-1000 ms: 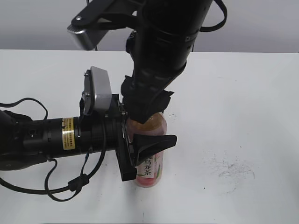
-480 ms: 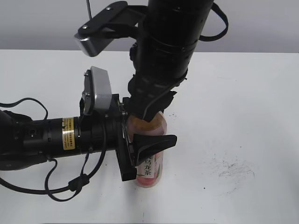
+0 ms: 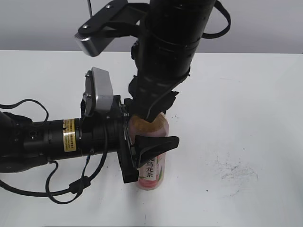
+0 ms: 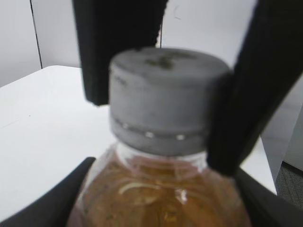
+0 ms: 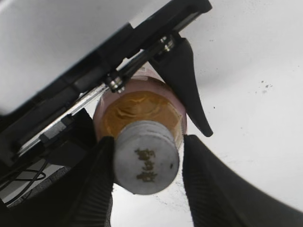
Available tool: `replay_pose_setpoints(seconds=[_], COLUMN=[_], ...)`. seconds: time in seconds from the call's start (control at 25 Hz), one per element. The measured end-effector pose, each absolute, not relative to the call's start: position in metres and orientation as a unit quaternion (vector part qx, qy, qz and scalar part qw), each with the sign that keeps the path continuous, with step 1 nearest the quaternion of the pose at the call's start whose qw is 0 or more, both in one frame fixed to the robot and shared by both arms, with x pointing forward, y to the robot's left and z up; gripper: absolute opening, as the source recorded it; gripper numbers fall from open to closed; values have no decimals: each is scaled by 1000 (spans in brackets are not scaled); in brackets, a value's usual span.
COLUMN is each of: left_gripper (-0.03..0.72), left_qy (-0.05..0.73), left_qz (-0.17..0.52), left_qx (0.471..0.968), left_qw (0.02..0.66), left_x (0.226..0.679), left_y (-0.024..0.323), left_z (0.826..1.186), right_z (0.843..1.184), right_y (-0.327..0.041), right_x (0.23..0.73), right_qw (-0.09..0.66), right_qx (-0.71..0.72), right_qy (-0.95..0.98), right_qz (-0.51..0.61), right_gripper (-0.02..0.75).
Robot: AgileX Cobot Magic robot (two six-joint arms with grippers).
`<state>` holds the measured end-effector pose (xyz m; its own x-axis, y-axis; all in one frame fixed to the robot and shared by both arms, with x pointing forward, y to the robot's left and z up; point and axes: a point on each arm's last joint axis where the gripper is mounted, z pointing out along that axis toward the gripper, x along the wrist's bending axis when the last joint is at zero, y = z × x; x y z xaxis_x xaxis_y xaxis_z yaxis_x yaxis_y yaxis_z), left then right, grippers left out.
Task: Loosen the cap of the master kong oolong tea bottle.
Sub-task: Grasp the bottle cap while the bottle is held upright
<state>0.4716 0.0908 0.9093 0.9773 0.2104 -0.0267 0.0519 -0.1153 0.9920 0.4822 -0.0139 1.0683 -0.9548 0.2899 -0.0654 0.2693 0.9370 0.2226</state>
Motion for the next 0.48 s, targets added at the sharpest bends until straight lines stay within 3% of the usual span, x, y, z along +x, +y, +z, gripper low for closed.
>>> replay_pose_setpoints(seconds=[0.2, 0.48], left_gripper=[446, 446], left_qy=[88, 89], left_qz=[60, 61], left_qx=[744, 744], left_qw=[659, 659], left_x=[472, 472], left_y=[91, 91], left_z=[909, 909], right_z=[1068, 1068], right_y=[-14, -14], right_x=[482, 482], right_qw=[49, 65], right_qx=[125, -33], right_qy=[985, 993], right_qz=[106, 97], right_gripper=[282, 282])
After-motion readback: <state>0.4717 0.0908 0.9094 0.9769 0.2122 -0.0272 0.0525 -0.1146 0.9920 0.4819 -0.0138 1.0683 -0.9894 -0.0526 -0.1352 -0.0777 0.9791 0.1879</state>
